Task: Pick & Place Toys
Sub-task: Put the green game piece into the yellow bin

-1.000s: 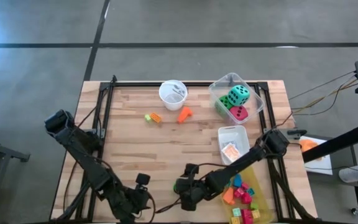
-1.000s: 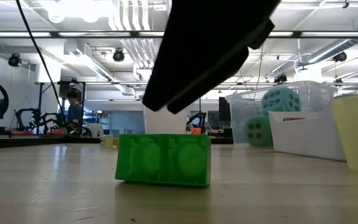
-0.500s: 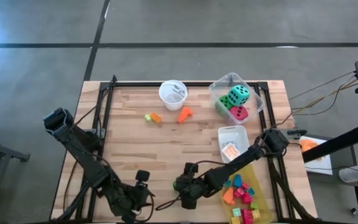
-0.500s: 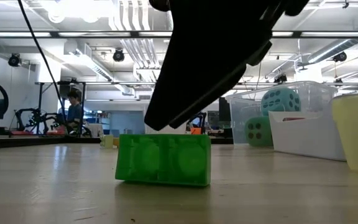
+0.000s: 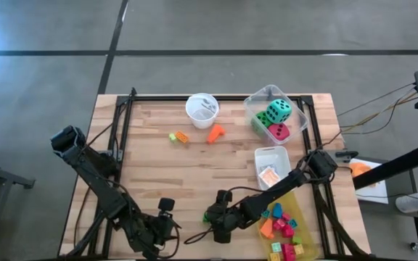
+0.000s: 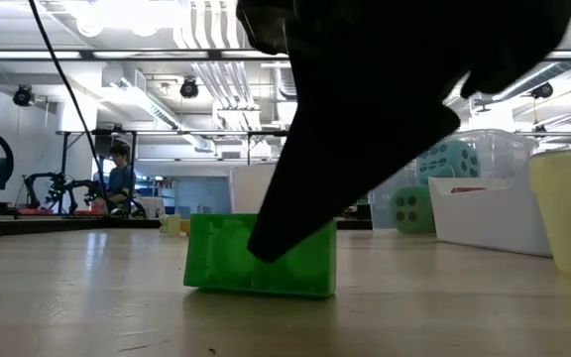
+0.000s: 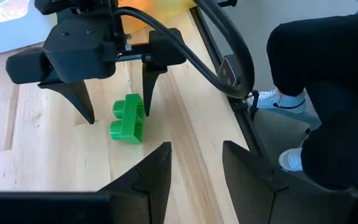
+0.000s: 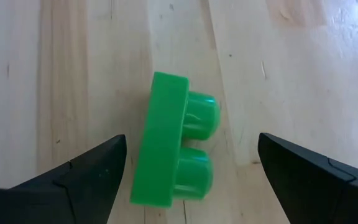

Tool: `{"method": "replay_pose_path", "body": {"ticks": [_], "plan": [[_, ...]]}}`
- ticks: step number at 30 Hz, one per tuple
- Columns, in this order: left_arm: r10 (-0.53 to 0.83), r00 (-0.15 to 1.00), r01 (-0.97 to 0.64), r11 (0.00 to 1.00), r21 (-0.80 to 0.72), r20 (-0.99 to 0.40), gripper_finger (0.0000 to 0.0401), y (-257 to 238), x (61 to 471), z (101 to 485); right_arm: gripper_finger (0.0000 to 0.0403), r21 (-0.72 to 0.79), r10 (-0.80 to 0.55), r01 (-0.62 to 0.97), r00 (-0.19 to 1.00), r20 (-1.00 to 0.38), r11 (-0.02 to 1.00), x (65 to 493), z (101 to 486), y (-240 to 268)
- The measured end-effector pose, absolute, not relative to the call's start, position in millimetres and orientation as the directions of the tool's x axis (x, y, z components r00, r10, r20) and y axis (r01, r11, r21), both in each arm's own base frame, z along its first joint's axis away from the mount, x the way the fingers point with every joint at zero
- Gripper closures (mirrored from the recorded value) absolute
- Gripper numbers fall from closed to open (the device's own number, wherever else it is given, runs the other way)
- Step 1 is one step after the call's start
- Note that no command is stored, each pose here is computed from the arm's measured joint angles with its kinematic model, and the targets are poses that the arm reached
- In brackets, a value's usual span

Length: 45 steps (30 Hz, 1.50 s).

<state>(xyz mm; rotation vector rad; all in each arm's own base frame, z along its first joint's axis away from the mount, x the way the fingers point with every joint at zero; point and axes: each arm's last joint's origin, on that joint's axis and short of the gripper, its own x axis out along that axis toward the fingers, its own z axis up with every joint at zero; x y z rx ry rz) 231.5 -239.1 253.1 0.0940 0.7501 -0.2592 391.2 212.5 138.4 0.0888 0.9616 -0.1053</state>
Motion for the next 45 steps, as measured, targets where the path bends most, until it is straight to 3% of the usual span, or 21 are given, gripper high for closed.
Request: {"method": "replay_pose_path", "body": {"ticks": [6,20,34,45], "plan": [[-0.199,0.701,0.266,0.964,-0.008,-0.684,0.0255,-239,231,253,0.0075,0.069,-0.011,0.115,0.587,-0.809,0.991,389,128,212],[-0.2,0.702,0.266,0.964,-0.009,-0.684,0.0255,-239,231,253,0.0243,0.071,-0.014,0.122,0.584,-0.811,0.99,387,126,211],[-0.199,0.701,0.264,0.964,-0.01,-0.685,0.0255,-239,231,253,0.0246,0.113,0.005,0.156,0.565,-0.825,0.981,386,132,211],[-0.2,0.701,0.265,0.964,-0.01,-0.685,0.0255,-239,231,253,0.0246,0.126,-0.026,0.273,0.492,-0.87,0.954,371,211,222]]}}
